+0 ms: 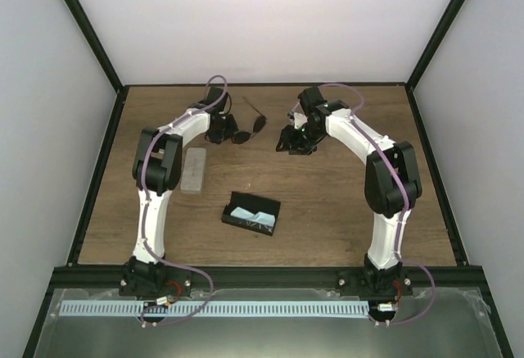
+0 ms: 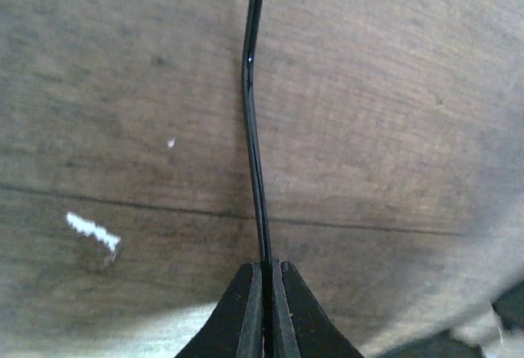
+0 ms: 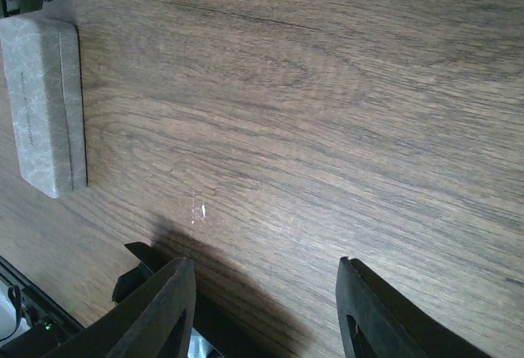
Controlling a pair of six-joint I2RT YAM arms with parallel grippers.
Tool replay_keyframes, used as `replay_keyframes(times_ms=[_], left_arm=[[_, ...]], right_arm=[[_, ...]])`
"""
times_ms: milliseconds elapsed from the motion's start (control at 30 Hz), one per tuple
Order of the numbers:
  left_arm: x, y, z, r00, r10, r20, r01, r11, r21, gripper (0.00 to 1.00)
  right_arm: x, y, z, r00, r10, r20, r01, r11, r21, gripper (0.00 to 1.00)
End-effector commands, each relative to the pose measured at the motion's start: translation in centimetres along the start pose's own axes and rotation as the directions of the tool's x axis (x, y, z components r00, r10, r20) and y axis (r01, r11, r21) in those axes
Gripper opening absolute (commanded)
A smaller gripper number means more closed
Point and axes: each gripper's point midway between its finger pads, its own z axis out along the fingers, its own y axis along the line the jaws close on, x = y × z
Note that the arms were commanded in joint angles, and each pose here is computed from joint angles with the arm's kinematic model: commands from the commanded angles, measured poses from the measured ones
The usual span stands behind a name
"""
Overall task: Organize the sunglasses
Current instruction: Pick up the sunglasses from the center of the board, then fold the sunglasses.
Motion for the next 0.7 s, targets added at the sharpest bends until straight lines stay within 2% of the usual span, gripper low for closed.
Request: replay_keyframes(times_ms=[0,167,367,567,667], left_arm=[[1.9,0.0,-0.5,0.999,0.002,-0.037,-0.001,1.000,0.025,0.04],[2.1,-1.0,-1.5,1.000,0.019,-0.009,-0.018,0.996,0.087,0.04],[1.7,-2.3,-3.6,0.994,0.109,0.025,-0.112,0.988,0.110,0.04],[1.7,-3.1,-6.6,0.957,0.282,0.073,-0.285,0.958,0.042,0.04],[1.7,-3.2,-8.0,0.925,0.358,0.132,-0.358,0.933,-0.021,0.04]], right_arm=[[-0.7,0.7,-1.1,0.999,0.001,0.051,0.000,1.000,-0.024,0.49],[-1.5,1.6,-1.7,0.996,0.022,0.086,-0.017,0.998,-0.057,0.49],[-2.9,2.6,-2.9,0.990,0.022,0.136,-0.012,0.997,-0.074,0.48],[-5.5,2.4,-5.3,0.972,0.025,0.233,-0.014,0.999,-0.049,0.49],[-6.2,1.3,-5.9,0.966,0.048,0.255,-0.036,0.998,-0.053,0.49]])
